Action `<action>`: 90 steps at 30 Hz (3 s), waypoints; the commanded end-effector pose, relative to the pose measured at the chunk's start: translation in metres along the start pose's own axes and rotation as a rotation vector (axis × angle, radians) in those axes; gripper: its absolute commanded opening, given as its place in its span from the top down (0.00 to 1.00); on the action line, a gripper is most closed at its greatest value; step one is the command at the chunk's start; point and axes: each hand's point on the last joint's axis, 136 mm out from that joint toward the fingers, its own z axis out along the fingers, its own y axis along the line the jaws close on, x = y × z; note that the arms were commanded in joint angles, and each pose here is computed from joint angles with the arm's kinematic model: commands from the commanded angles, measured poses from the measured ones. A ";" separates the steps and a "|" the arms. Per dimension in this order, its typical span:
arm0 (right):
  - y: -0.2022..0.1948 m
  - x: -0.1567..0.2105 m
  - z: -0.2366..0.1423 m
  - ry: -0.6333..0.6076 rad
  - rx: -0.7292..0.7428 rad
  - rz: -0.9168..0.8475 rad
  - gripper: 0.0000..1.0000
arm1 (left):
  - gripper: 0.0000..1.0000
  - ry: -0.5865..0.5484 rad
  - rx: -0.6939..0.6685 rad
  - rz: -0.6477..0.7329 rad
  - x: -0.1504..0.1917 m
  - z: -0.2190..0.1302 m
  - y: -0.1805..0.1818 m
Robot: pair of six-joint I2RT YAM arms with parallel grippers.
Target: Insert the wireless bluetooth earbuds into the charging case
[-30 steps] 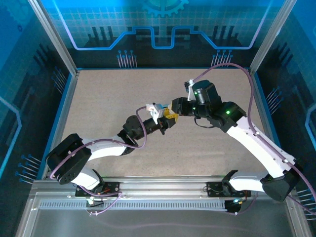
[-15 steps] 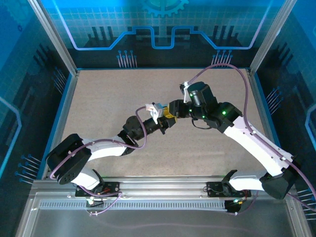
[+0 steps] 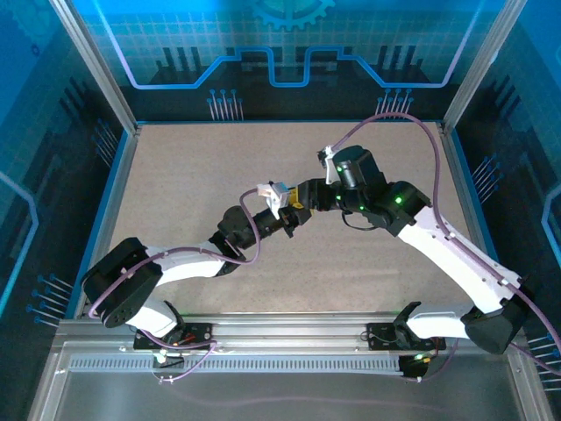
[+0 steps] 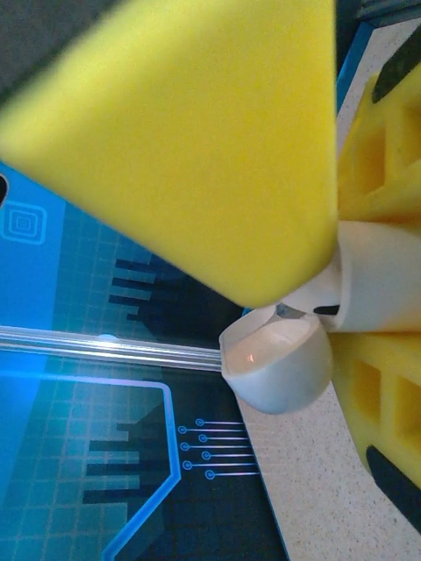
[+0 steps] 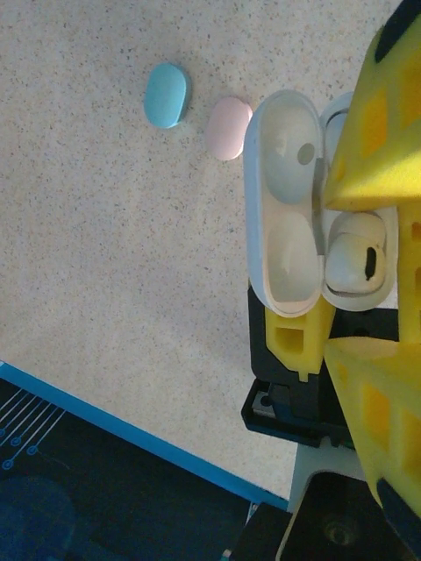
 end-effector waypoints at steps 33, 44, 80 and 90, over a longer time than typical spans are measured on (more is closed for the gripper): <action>-0.041 -0.028 0.000 0.214 -0.052 0.156 0.43 | 0.81 -0.134 0.174 0.121 -0.045 -0.015 -0.038; -0.024 -0.017 -0.016 0.264 -0.187 0.126 0.51 | 0.81 -0.137 0.131 0.117 -0.046 -0.015 -0.031; -0.156 0.041 -0.024 0.083 0.076 0.581 0.45 | 0.83 0.563 -0.262 -0.682 0.168 -0.016 0.041; -0.168 0.059 -0.010 0.133 0.097 0.600 0.45 | 0.81 0.825 -0.490 -0.838 0.229 -0.044 0.059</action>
